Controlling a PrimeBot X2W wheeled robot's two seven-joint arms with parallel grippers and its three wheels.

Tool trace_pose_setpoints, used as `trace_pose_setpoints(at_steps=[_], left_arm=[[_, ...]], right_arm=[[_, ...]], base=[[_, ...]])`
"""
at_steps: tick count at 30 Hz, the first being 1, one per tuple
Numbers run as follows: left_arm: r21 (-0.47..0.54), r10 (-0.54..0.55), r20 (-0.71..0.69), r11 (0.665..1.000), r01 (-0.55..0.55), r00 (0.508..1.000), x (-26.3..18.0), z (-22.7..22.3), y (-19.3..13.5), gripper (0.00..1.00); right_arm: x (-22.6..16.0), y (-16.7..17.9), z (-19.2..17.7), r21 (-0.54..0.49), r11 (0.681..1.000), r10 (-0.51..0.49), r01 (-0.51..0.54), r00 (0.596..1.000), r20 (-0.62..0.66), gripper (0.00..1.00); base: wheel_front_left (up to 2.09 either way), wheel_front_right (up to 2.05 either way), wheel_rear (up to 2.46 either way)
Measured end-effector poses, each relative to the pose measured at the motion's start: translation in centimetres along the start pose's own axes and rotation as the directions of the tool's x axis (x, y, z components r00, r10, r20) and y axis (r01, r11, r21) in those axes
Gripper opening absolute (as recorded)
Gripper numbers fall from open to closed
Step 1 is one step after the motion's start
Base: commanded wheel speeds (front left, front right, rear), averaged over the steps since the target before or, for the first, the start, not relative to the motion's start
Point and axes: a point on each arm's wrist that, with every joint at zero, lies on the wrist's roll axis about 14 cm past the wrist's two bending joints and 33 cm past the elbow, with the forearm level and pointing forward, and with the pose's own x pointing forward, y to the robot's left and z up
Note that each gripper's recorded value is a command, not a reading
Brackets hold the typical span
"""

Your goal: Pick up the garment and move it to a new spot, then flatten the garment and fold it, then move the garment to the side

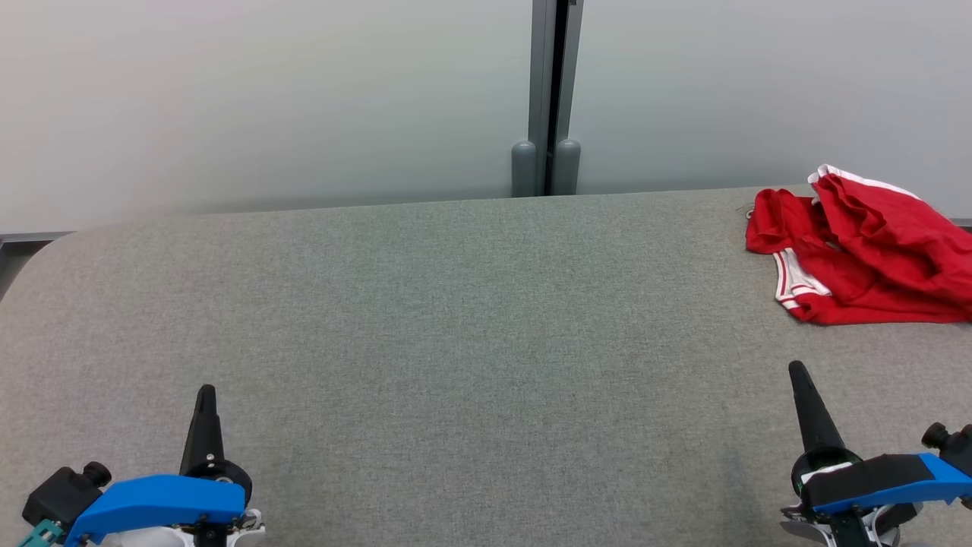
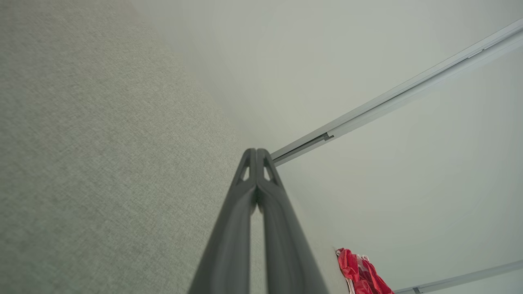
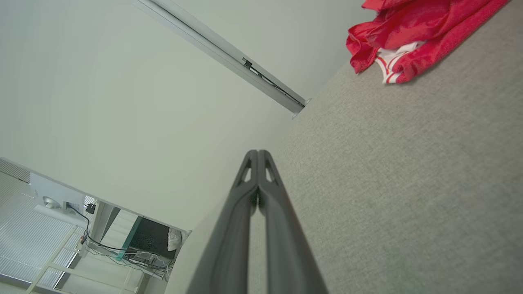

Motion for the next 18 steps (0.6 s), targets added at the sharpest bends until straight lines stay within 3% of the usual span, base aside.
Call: trace_pose_setpoints(at_steps=[18], left_arm=[[-0.199,-0.017,0.006,0.980,0.018,1.000,0.30,0.57,-0.54,0.00]], right_arm=[[0.48,0.22,0.21,0.199,0.980,0.009,-0.009,1.000,0.002,0.00]], base=[[0.00,0.00,0.00]])
